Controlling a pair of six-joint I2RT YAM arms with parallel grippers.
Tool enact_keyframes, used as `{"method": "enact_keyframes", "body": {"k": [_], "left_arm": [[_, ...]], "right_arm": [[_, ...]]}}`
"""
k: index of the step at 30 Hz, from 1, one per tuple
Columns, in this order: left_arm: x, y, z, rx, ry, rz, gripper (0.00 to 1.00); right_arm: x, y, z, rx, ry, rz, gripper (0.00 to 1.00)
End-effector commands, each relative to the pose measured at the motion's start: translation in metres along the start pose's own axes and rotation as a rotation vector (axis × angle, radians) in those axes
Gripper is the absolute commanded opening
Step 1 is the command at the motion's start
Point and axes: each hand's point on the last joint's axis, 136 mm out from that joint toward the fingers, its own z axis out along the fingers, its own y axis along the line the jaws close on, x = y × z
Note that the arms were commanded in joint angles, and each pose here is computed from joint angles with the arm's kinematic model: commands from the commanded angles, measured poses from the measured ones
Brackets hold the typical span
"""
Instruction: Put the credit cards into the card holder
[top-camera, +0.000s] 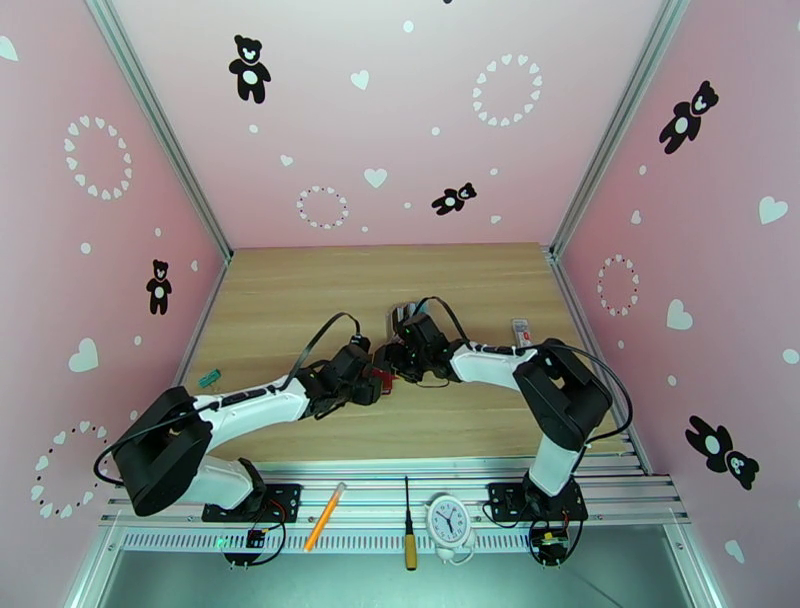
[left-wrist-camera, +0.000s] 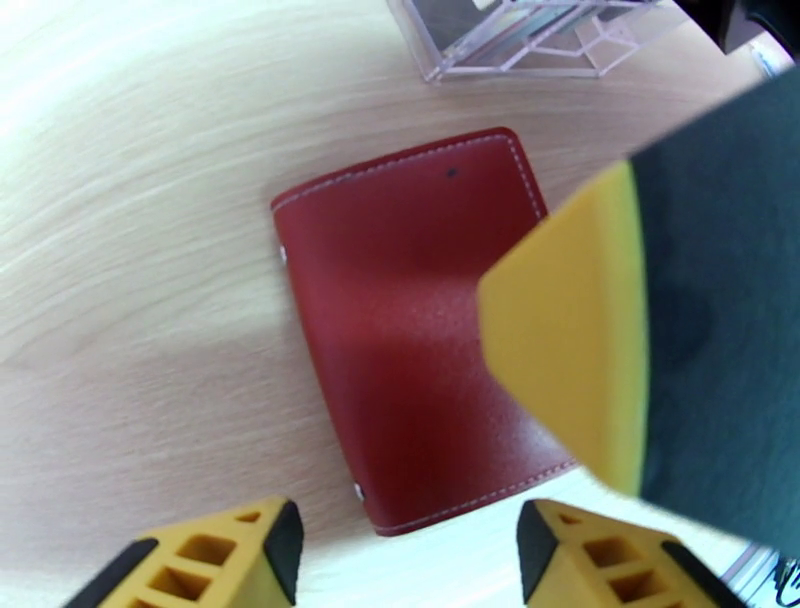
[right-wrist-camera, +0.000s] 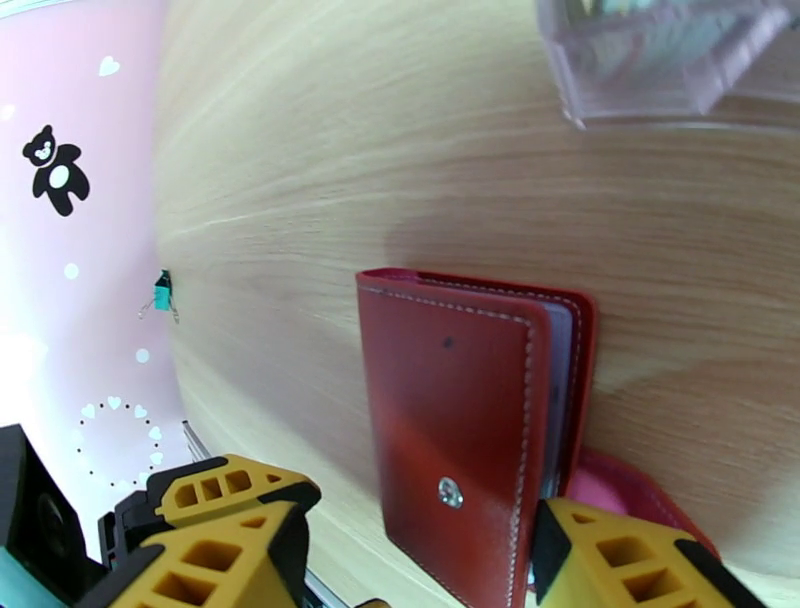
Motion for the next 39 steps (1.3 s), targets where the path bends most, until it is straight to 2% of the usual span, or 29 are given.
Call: {"method": "enact_keyframes", "body": {"k": [1,27,39], "left_arm": [[-0.002,0.001,-0.008,0.009,-0.003,0.01,0.63],[0.017,0.022,-0.035,-0.008,-0.067,-0.024,0.67],[0.0,0.014,-0.044,0.002,-0.124,-0.01,0.7]], "right_arm": [[-0.004,0.017,-0.008,-0.057,-0.013,-0.003,0.63],[-0.006,0.067,-0.006,-0.14,-0.007,-0.051,0.63],[0.0,0.078,0.008,-0.155,0.03,-0.051,0.63]]}}
